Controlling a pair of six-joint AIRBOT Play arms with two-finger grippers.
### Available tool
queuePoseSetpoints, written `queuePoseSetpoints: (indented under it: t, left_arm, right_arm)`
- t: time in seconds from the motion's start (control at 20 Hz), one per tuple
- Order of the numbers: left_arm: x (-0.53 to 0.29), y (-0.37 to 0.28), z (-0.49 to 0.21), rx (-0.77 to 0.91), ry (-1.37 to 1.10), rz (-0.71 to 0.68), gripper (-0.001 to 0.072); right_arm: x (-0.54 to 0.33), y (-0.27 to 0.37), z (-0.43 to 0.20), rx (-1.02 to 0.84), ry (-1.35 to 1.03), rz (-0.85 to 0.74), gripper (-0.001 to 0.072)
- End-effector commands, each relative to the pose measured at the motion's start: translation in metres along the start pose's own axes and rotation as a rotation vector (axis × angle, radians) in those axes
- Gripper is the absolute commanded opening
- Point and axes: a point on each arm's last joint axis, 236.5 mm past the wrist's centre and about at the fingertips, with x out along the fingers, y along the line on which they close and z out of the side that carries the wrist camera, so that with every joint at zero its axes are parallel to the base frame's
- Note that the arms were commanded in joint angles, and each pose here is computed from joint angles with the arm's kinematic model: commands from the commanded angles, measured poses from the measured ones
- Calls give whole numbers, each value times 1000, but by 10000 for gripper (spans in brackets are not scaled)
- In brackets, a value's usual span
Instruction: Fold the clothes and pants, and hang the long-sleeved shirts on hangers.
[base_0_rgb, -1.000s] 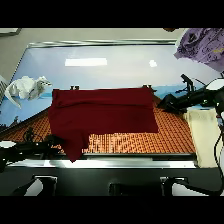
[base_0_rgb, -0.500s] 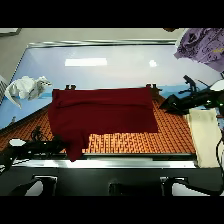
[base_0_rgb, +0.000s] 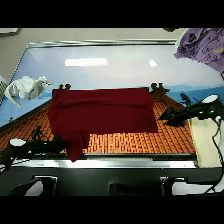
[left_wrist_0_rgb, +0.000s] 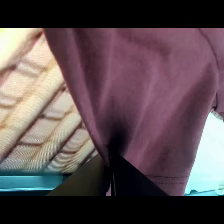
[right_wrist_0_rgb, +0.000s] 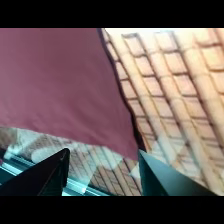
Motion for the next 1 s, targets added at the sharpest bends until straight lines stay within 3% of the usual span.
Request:
queuePoseSetpoints:
  t: [0.0, 0.25, 0.75, 0.95]
  left_arm:
    - [0, -2, -2, 2, 7, -6, 16]
    - [0, -2, -2, 2, 10, -6, 16]
    - [0, -2, -1, 11, 7, -5, 16]
    - [0, -2, -1, 18, 5, -5, 16]
  right_arm:
    - [32, -16, -4, -13, 49, -49, 478]
    - [32, -30, -7, -20, 65, -113, 478]
    - [43, -18, -37, 55, 160, -29, 474]
    - [52, -19, -33, 77, 127, -13, 314]
